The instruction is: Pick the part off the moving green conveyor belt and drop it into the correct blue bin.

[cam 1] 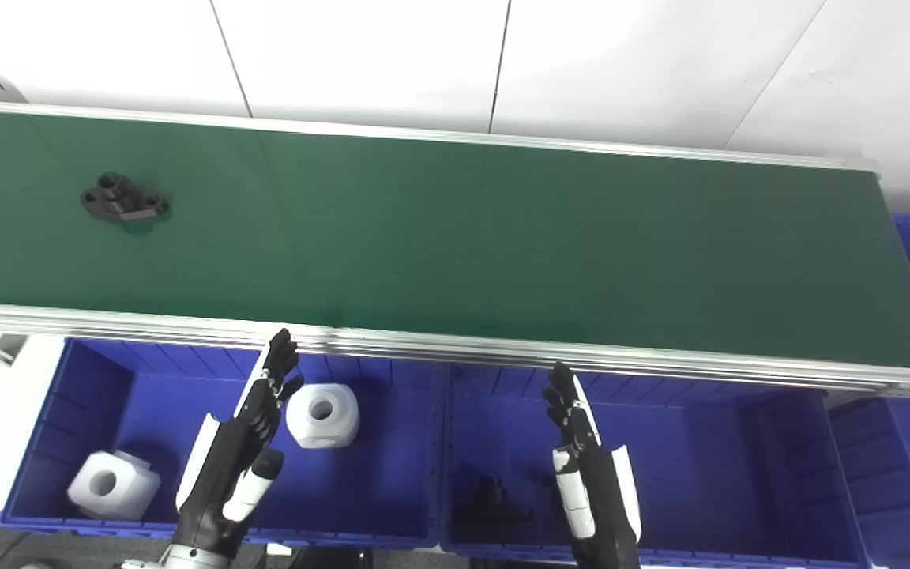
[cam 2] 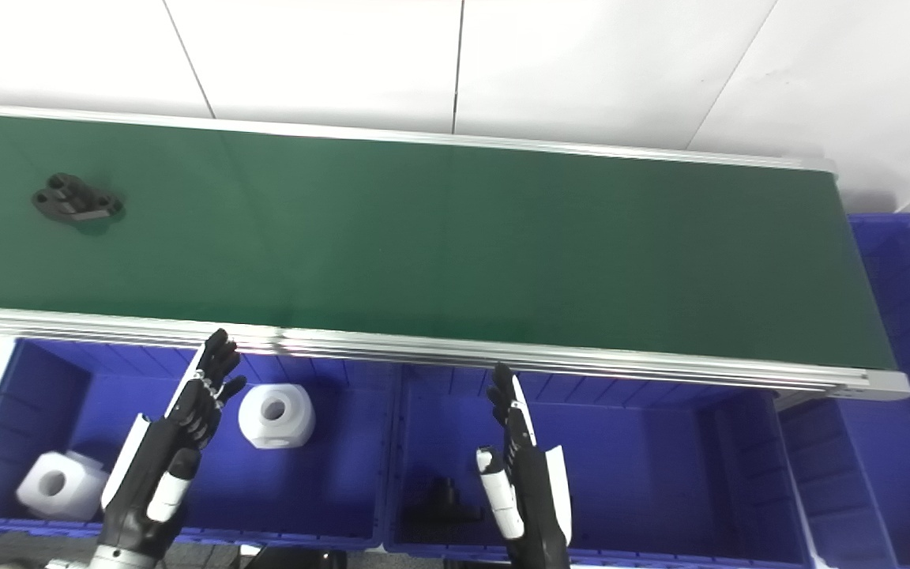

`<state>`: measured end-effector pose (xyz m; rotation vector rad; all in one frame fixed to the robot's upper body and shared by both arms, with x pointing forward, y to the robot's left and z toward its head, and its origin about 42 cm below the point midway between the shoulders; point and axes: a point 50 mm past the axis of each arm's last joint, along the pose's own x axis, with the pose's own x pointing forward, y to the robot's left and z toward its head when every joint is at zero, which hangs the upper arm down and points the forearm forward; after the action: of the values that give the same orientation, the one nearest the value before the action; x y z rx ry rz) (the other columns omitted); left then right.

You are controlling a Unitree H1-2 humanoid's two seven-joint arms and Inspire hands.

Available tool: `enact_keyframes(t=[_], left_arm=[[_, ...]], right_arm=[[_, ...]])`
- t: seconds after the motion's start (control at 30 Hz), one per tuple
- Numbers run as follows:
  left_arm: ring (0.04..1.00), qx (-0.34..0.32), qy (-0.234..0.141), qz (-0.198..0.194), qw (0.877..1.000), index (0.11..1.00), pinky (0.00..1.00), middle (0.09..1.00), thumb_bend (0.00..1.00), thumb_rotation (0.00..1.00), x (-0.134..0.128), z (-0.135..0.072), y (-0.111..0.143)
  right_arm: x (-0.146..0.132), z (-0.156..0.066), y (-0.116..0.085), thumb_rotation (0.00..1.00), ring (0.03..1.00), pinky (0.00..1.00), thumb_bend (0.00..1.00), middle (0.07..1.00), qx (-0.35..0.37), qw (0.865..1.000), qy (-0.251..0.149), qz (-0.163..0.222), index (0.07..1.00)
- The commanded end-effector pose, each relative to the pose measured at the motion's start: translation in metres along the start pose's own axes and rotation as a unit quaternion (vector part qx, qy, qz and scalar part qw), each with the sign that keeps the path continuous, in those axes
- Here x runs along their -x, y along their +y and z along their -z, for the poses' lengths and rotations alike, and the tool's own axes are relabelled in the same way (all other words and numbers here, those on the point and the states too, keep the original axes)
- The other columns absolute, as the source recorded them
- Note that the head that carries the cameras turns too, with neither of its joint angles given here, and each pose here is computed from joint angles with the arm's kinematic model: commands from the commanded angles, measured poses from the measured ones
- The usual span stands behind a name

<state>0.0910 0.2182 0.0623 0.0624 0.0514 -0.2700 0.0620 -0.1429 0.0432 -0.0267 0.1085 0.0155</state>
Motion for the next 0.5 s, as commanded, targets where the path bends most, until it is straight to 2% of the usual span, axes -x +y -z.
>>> enact_keyframes(t=[0.0, 0.47], left_arm=[[0.993, 0.002, -0.016, 0.001, 1.000, 1.000, 0.95, 1.000, 0.93, 0.92, 0.001, -0.006, 0.002], [0.990, -0.002, -0.009, 0.004, 1.000, 1.000, 0.96, 1.000, 0.90, 0.92, 0.000, 0.005, 0.002]], right_arm=[[-0.002, -0.008, 0.001, 1.00, 0.939, 0.94, 0.82, 0.960, -0.003, 0.999, -0.037, 0.003, 0.976], [-0.001, -0.001, 0.004, 1.00, 0.947, 0.97, 0.83, 0.967, -0.012, 1.000, -0.027, -0.004, 0.979]])
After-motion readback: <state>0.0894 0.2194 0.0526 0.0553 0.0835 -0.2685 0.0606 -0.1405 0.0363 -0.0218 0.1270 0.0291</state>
